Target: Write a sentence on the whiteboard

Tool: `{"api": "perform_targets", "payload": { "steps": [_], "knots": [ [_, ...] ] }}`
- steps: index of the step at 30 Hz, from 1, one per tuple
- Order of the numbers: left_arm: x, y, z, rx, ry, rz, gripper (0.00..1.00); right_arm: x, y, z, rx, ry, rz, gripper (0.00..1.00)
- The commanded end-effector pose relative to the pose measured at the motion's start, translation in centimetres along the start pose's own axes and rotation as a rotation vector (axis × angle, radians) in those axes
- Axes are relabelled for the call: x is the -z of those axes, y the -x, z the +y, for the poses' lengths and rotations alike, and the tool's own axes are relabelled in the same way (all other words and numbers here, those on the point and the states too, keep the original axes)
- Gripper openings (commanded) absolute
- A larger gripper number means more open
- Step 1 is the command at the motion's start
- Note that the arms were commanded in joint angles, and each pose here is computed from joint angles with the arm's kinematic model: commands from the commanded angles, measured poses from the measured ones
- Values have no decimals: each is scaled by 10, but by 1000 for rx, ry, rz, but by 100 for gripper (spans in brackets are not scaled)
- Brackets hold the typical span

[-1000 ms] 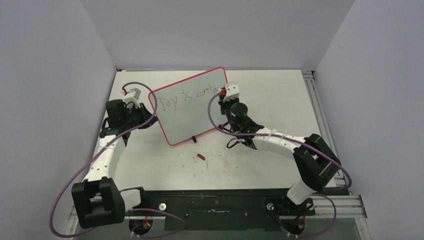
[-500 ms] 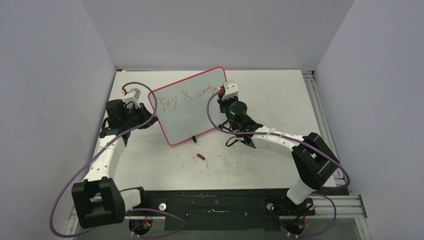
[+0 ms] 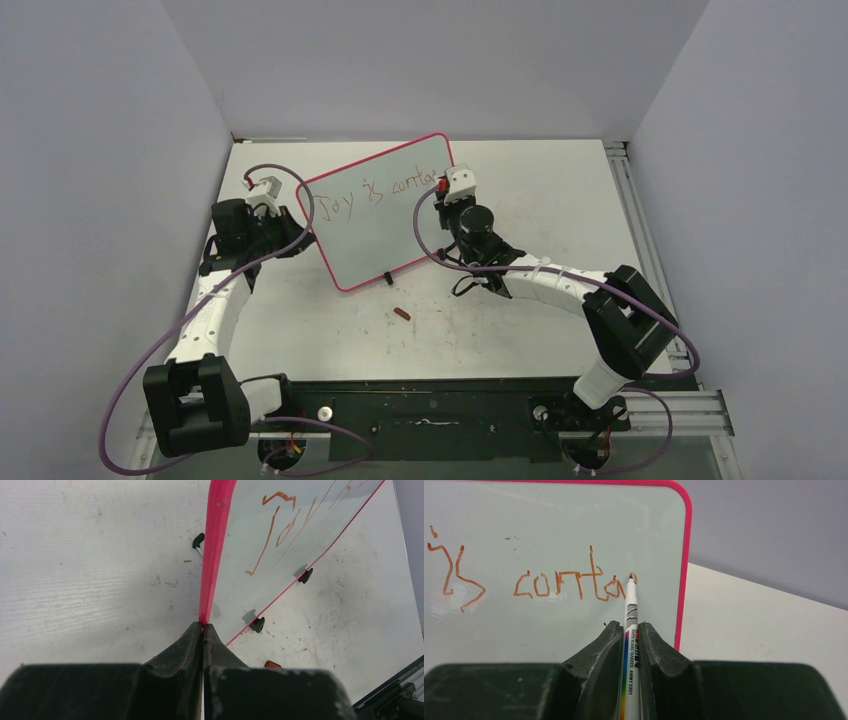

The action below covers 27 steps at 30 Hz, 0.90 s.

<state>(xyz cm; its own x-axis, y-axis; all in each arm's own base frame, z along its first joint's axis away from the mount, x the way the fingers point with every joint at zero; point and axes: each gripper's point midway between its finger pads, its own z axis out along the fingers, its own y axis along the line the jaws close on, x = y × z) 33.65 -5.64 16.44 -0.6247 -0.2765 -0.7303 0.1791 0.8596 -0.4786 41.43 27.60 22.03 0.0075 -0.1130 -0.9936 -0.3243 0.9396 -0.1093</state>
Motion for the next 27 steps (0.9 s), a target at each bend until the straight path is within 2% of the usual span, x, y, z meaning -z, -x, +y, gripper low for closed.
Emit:
{"api": "perform_targets", "payload": {
  "steps": [1, 7, 27],
  "knots": [
    [6, 24, -14, -59, -40, -69, 0, 7, 3, 1, -2, 5, -13, 5],
    [6, 23, -14, -59, -42, -67, 0, 9, -1, -3, -3, -15, -3, 5],
    [6, 24, -14, -59, -42, -68, 0, -5, 29, -5, -1, -40, -75, 5]
  ]
}}
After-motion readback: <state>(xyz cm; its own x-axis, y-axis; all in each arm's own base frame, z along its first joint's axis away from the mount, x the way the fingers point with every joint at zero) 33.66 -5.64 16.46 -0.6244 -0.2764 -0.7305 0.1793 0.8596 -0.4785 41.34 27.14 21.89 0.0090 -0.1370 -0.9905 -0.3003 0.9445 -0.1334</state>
